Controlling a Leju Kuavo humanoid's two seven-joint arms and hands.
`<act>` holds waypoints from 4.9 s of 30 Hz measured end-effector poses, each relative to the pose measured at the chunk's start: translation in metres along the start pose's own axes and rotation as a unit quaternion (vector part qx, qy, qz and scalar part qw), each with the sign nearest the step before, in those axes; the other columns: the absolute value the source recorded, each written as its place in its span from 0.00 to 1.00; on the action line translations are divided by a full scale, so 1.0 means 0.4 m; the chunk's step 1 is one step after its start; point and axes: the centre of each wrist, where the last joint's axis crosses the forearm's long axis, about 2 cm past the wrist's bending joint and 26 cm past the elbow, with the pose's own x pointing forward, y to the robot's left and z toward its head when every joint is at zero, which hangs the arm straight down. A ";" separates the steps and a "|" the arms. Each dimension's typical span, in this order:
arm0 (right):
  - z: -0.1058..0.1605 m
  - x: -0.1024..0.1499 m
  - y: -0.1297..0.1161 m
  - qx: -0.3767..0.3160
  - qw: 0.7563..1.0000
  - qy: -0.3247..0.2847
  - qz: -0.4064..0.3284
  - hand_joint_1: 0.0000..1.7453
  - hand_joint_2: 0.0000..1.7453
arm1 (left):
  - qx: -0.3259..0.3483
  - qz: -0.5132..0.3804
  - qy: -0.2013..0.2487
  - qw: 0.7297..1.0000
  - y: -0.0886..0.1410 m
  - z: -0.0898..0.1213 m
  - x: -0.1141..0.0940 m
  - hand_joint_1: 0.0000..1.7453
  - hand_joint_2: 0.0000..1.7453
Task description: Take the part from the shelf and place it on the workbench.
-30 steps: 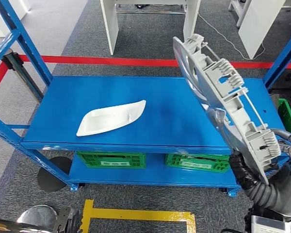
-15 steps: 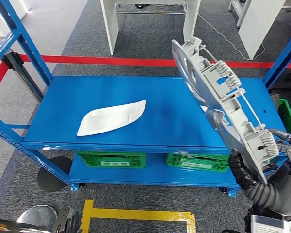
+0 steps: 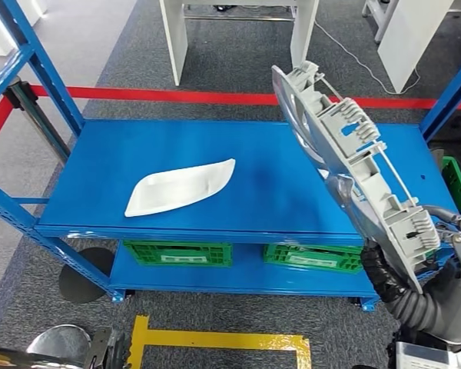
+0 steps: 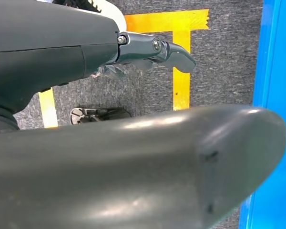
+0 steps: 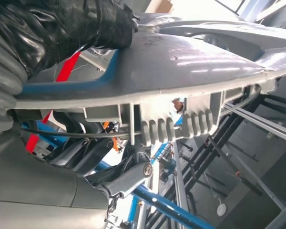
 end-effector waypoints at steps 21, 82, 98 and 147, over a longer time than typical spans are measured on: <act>0.020 0.013 -0.002 0.019 1.000 -0.003 0.002 1.00 1.00 | -0.002 -0.004 0.004 1.000 0.000 -0.001 0.001 0.00 0.00; 0.045 0.026 0.000 0.041 0.999 0.013 -0.007 1.00 1.00 | 0.000 -0.007 0.009 1.000 0.010 0.001 -0.001 0.00 0.00; 0.044 0.027 0.004 0.042 0.999 0.017 -0.011 1.00 1.00 | -0.001 -0.006 0.007 1.000 0.005 -0.002 0.002 0.00 0.00; 0.037 0.022 0.011 0.043 0.999 0.015 -0.011 1.00 1.00 | 0.000 -0.005 0.009 1.000 0.005 -0.002 0.003 0.00 0.00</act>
